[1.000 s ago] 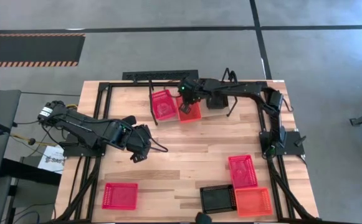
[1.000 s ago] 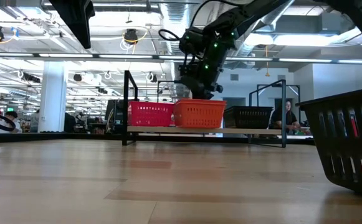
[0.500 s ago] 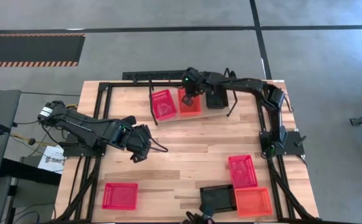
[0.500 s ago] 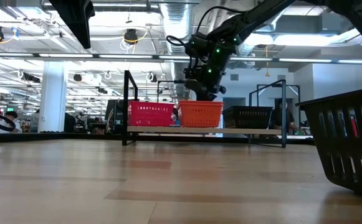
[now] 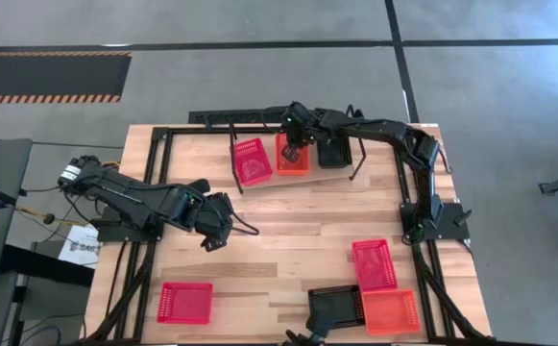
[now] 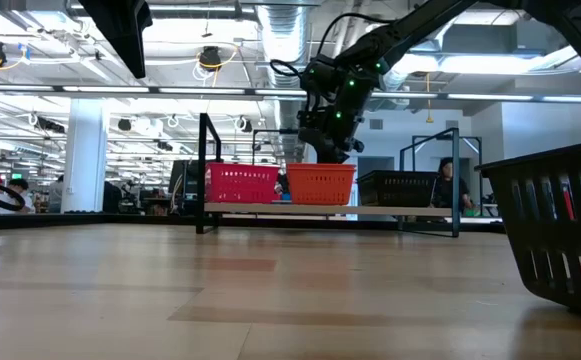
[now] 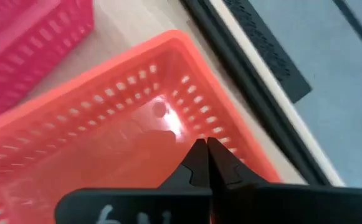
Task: Stack baskets on shelf by color
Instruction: Adjust the bin on the shelf
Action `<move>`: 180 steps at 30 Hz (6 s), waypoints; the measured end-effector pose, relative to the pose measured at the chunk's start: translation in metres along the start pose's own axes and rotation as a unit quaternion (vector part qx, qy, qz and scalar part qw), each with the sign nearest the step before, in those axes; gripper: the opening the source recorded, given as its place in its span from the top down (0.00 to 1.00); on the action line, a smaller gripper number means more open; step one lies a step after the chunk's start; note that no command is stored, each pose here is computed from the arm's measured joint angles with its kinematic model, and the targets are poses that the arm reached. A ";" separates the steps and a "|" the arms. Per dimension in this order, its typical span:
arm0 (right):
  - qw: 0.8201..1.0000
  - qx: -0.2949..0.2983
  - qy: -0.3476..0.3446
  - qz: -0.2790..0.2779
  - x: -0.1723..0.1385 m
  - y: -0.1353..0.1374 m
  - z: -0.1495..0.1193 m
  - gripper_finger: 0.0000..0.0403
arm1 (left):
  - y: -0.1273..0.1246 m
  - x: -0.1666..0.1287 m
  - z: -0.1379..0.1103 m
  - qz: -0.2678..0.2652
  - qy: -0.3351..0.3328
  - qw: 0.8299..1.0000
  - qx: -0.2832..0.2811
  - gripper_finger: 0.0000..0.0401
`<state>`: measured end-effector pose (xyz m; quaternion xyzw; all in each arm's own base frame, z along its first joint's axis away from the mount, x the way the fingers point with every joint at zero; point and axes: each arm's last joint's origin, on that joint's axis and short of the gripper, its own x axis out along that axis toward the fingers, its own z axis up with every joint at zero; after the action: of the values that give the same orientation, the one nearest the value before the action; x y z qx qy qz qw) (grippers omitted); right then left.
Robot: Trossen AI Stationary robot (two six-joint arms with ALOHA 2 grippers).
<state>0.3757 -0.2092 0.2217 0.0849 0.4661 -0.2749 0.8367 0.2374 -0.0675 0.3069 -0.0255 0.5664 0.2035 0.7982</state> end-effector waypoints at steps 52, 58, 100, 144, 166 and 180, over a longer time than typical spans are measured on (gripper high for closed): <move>0.975 -0.170 0.115 0.083 -0.074 0.168 -0.055 1.00 | 0.000 0.000 0.001 -0.001 -0.005 1.000 0.019 0.65; 0.976 -0.171 0.130 0.038 -0.064 0.151 -0.056 1.00 | 0.000 0.000 0.001 -0.001 -0.005 1.000 0.019 0.65; 0.958 -0.155 0.187 -0.151 -0.113 0.089 -0.031 1.00 | 0.000 0.000 0.001 -0.001 -0.005 1.000 0.023 0.65; 0.974 0.002 0.226 -0.028 -0.083 0.022 -0.057 1.00 | 0.000 0.000 0.001 0.002 -0.005 1.000 0.025 0.65; 0.965 -0.029 -0.157 0.207 -0.190 0.116 -0.008 1.00 | 0.005 0.006 0.002 0.050 0.007 0.998 0.038 0.66; 0.919 -0.075 -0.305 0.239 -0.324 0.140 -0.061 1.00 | 0.044 0.073 -0.001 0.063 0.087 0.985 -0.135 1.00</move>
<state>0.2724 0.0556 0.4404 0.0433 0.1736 -0.0432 0.9829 0.2410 -0.0060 0.2482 -0.1150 0.6013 0.3253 0.7207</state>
